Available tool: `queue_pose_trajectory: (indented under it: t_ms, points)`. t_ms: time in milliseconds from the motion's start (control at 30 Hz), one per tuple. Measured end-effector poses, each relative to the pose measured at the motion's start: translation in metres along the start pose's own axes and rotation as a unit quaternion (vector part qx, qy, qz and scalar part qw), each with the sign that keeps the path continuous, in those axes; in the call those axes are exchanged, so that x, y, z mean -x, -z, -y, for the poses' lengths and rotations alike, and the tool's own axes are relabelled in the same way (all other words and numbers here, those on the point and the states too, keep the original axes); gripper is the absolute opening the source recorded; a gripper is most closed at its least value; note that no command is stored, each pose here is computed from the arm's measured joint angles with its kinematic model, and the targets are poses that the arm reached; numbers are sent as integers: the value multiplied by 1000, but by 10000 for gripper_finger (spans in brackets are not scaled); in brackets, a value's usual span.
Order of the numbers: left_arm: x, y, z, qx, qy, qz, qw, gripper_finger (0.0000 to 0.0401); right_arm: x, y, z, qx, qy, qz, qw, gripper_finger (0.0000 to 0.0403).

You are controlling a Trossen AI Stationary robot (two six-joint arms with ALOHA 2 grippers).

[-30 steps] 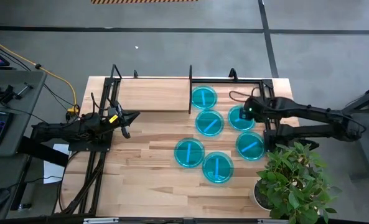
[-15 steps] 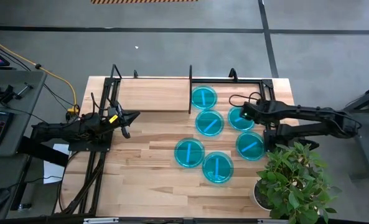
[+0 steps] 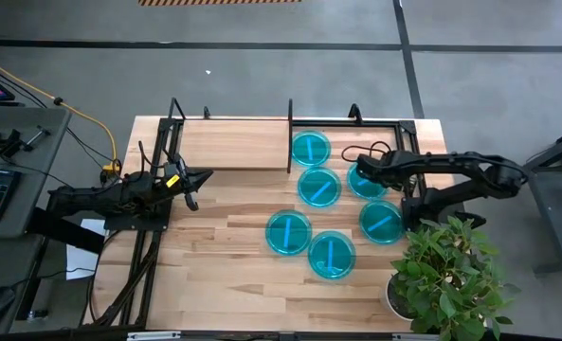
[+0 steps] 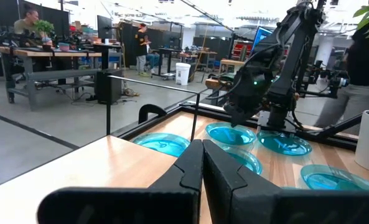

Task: Place and stack plates onto a shelf
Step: Put the blue plate on the shelf

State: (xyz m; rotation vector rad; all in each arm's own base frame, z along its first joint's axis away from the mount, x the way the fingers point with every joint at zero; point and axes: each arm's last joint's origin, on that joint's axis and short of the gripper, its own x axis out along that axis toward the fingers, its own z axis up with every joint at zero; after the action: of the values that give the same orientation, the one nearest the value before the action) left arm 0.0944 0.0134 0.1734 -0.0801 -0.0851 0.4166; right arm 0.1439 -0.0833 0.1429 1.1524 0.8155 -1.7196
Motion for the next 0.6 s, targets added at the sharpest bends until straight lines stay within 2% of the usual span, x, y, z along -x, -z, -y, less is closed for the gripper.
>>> queue_pose_trajectory:
  t_ms: [600]
  points:
    - [0,0,0,0,0,0,1000,1,-7,-15,1,52,14,-24,998,192]
